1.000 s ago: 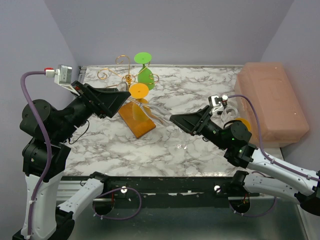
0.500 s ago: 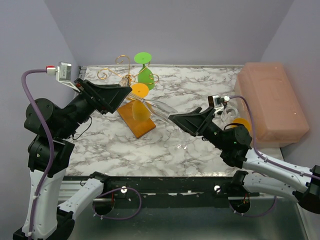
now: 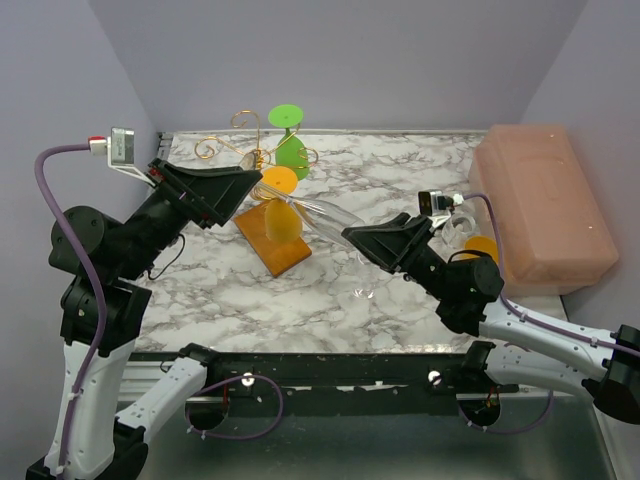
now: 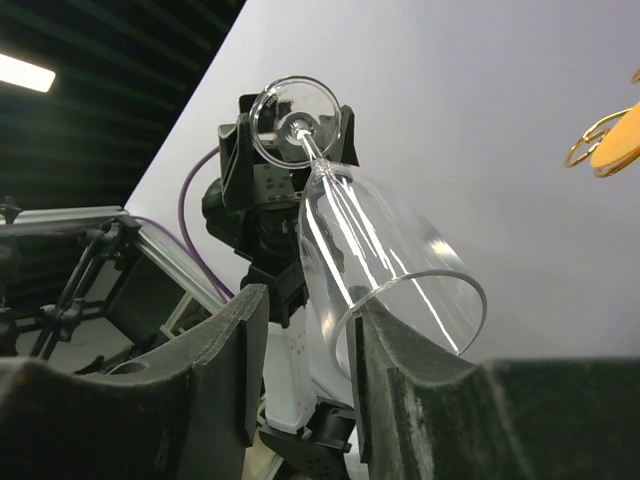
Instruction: Take the wine glass off the wine glass rack
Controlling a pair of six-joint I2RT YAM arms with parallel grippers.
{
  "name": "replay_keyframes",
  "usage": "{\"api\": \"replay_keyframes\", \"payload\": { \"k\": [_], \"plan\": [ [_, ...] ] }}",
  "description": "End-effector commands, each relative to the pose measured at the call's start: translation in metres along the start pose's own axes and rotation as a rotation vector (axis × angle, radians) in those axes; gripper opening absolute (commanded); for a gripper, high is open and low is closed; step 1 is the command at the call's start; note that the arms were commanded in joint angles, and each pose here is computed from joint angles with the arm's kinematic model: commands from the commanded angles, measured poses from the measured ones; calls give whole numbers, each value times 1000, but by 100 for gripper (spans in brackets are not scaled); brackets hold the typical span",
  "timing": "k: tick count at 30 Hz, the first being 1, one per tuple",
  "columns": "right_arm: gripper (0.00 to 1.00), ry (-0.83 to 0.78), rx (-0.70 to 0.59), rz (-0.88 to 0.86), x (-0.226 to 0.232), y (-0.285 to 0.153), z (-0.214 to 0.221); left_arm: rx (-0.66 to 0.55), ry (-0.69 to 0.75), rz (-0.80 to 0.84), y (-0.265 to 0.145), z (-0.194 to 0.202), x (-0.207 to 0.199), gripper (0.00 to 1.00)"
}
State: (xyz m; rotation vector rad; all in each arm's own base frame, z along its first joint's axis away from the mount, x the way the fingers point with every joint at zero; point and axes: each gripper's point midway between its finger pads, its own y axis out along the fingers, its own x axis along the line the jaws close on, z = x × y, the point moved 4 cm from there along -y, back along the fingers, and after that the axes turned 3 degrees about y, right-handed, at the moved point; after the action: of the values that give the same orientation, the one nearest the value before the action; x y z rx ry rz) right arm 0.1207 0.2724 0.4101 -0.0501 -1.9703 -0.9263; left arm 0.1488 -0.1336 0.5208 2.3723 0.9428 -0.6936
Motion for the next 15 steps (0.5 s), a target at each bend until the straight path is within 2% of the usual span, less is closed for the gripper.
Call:
{"api": "replay_keyframes", "payload": {
  "k": [1,7,12,15],
  "plan": [
    [38,-19,-23,-127,31,4,-7,-21,6,-21,2,1,8,27],
    [13,-14,-48,-87,29,4,-11,-20,0,-21,3,4,10,27],
    [4,-17,-73,-44,26,3,-16,-23,-6,-29,4,5,13,28],
    [1,-28,-78,-33,27,3,-17,-24,-5,-29,4,5,14,36]
  ]
}}
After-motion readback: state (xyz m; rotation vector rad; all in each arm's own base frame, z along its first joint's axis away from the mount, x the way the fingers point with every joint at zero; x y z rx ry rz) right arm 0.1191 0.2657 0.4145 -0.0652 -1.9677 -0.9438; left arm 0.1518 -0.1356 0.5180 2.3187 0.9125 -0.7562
